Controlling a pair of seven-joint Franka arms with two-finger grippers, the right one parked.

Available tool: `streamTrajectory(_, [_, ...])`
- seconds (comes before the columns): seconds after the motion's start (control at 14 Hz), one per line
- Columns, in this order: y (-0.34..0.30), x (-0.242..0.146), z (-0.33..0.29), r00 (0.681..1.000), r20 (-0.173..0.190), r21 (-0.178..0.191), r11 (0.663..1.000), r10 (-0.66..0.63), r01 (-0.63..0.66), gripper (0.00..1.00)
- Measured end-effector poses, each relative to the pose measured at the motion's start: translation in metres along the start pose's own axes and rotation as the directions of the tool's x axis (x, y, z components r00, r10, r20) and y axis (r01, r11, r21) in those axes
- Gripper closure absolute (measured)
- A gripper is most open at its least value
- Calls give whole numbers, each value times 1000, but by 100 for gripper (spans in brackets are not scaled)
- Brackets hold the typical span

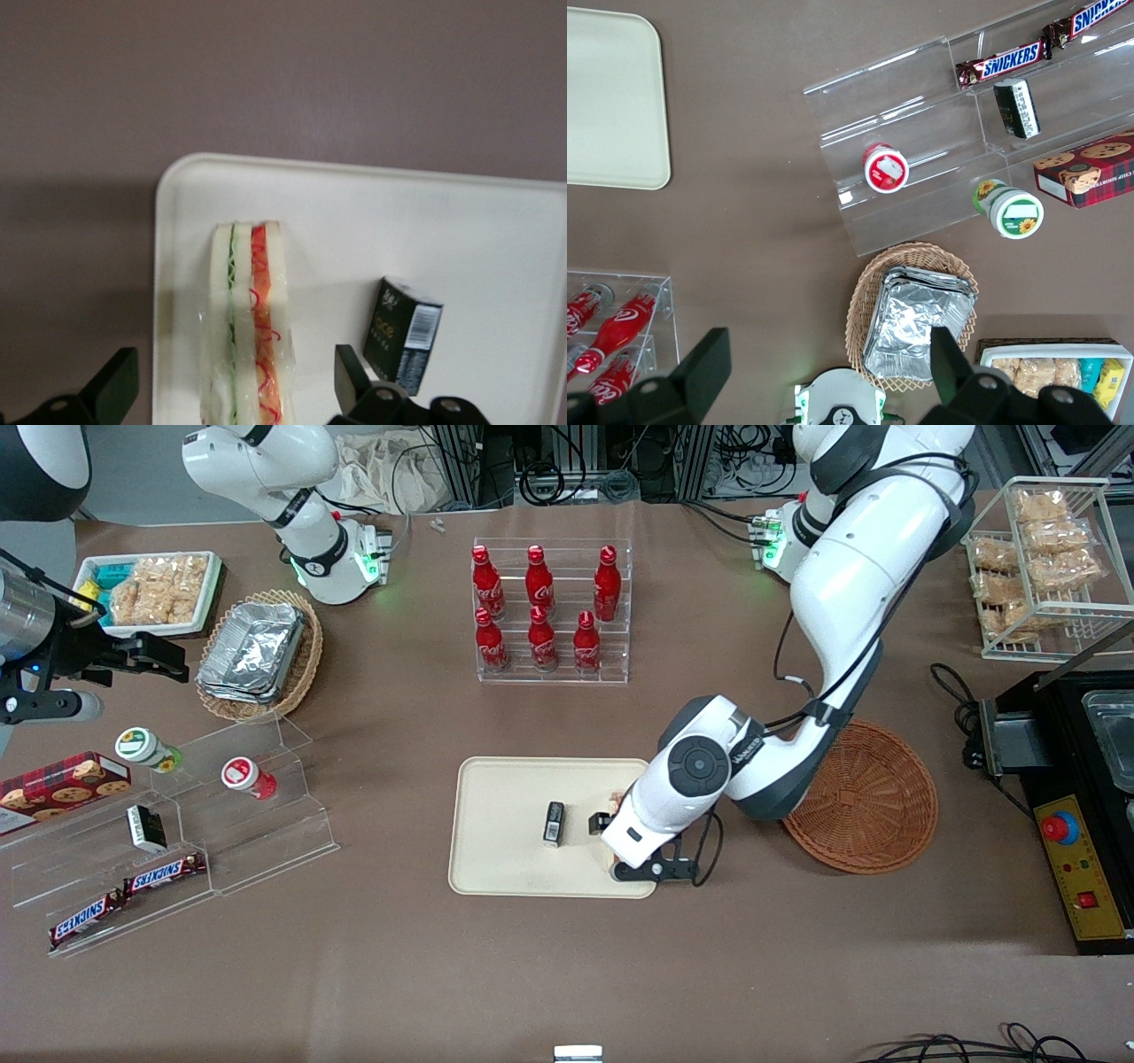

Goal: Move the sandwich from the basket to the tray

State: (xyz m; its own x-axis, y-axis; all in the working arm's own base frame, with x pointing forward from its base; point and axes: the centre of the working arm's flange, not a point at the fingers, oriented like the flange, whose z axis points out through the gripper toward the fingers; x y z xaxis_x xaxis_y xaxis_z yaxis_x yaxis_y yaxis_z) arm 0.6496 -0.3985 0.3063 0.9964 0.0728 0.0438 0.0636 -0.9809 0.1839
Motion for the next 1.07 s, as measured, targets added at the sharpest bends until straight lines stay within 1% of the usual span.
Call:
streamTrajectory(0.14, [-35, 22, -52, 998, -11, 74, 996, -57, 57, 0])
streamTrajectory(0.29, [-89, 44, -118, 994, -32, 131, 985, -107, 110, 0])
streamTrajectory(0.36, [-116, 50, -149, 992, -37, 154, 980, -125, 129, 0])
streamTrajectory(0.43, [-144, 55, -178, 990, -31, 156, 977, -140, 143, 0])
streamTrajectory(0.5, [-170, 57, -199, 990, -4, 142, 979, -144, 144, 0])
streamTrajectory(0.57, [-198, 56, -215, 990, 34, 130, 983, -135, 130, 0])
streamTrajectory(0.64, [-226, 53, -228, 992, 65, 117, 988, -110, 101, 0])
streamTrajectory(0.71, [-251, 48, -237, 994, 82, 108, 992, -78, 69, 0])
streamTrajectory(0.93, [-308, 20, -251, 991, 127, 106, 994, -30, 17, 0])
streamTrajectory(1.0, [-320, 7, -252, 990, 138, 110, 994, -7, -8, 0])
streamTrajectory(1.07, [-327, -6, -252, 990, 139, 118, 993, 14, -31, 0])
